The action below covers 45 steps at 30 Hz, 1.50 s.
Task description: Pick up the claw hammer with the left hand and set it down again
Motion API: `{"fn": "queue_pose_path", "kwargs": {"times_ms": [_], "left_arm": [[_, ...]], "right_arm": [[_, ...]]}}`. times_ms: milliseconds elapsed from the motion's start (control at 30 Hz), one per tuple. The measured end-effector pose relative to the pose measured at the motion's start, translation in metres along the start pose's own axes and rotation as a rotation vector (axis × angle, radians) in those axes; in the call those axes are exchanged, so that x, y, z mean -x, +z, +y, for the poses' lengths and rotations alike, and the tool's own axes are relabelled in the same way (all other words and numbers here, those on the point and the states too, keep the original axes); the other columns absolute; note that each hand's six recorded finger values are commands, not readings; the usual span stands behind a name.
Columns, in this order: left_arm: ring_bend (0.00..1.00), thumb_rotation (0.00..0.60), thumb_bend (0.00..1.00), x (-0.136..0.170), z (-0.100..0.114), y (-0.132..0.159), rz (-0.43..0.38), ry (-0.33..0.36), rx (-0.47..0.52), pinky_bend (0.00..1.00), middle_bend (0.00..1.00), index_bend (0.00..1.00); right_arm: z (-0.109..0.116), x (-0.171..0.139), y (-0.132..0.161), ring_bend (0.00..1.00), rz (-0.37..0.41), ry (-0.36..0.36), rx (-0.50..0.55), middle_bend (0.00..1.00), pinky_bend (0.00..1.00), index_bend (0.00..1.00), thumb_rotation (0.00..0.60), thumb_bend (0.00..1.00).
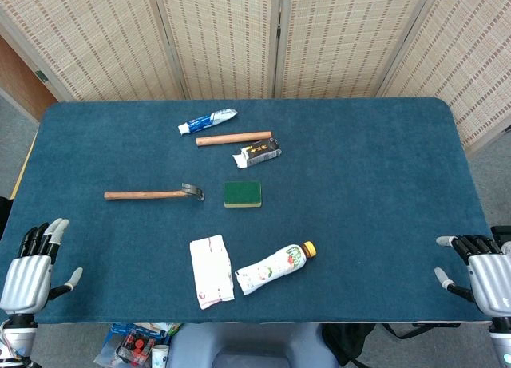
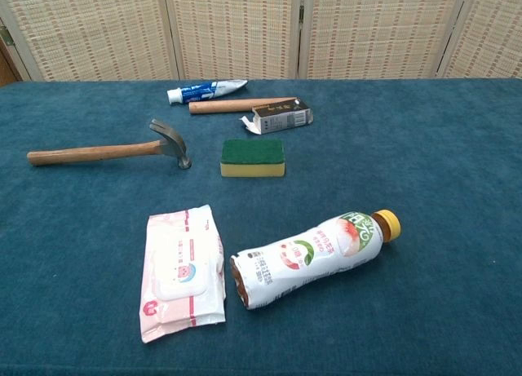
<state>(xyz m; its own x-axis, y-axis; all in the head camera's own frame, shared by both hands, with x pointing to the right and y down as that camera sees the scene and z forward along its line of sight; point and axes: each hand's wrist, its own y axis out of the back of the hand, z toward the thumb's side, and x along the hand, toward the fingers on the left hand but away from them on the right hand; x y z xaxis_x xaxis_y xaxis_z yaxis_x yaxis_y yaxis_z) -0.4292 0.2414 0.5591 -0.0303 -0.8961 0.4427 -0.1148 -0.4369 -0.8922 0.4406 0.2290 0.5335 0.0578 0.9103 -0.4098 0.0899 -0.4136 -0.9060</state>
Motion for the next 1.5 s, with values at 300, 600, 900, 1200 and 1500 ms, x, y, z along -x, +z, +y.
{"fn": "queue_pose_path", "kwargs": {"times_ms": [300,600,900,1200,1500], "left_arm": [[0.02,0.600,0.27,-0.003,0.001,0.001,-0.010,0.009,-0.001,0.00,0.00,0.00],[0.01,0.600,0.27,-0.040,-0.001,0.017,-0.093,0.005,0.008,0.00,0.02,0.04],[0.01,0.600,0.27,-0.102,-0.024,0.046,-0.181,-0.110,-0.011,0.00,0.10,0.15],[0.00,0.600,0.27,-0.166,-0.055,0.083,-0.215,-0.227,-0.078,0.00,0.11,0.13],[0.01,0.600,0.32,-0.195,-0.078,0.104,-0.185,-0.313,-0.124,0.00,0.17,0.16]], "right_arm": [[0.002,0.000,0.002,0.30,0.007,-0.008,0.000,0.38,0.25,0.35,0.600,0.25],[0.014,-0.004,0.003,0.30,0.021,-0.050,-0.009,0.38,0.25,0.35,0.600,0.25],[0.019,-0.006,0.004,0.30,0.023,-0.056,-0.011,0.38,0.25,0.35,0.600,0.25],[0.020,-0.009,0.001,0.30,0.008,-0.053,-0.012,0.38,0.25,0.35,0.600,0.25],[0.020,-0.010,-0.002,0.30,-0.002,-0.051,-0.011,0.38,0.25,0.35,0.600,0.25]]}}
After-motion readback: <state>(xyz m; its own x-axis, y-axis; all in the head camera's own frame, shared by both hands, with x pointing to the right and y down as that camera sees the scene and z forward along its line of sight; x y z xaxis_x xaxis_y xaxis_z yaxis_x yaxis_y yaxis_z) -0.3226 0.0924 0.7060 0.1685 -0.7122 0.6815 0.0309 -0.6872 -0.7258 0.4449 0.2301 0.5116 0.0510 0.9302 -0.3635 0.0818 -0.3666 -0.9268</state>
